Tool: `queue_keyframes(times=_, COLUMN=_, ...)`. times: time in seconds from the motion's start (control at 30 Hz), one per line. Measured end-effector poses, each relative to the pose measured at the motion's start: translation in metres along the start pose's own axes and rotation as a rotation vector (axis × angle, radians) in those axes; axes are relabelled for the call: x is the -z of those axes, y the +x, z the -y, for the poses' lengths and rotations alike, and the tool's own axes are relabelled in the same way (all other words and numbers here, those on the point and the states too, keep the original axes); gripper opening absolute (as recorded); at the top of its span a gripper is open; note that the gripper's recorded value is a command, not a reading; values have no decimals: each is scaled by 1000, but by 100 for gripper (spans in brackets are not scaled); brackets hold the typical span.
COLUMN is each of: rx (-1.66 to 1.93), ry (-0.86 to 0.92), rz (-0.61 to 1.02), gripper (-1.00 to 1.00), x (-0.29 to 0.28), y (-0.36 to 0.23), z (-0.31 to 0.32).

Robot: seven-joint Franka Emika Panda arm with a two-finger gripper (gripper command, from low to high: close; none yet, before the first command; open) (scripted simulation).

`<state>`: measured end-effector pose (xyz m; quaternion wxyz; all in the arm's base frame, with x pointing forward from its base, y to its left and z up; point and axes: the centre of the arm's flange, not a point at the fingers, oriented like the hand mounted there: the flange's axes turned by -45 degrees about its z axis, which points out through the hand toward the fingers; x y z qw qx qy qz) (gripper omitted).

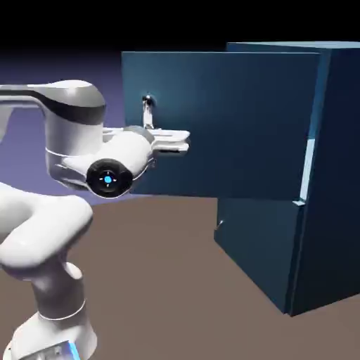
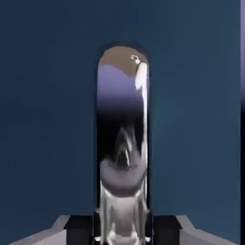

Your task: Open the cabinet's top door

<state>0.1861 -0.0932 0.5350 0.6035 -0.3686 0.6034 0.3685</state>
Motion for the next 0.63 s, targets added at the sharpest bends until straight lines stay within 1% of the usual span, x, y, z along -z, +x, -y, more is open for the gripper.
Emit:
queue_keyframes(times=0.27, rx=0, ry=-177, rz=0, gripper=-100, x=61, y=0, z=31)
queue_keyframes(times=0.63, rx=0, ry=-419, rz=0, gripper=-100, x=134, y=0, z=91)
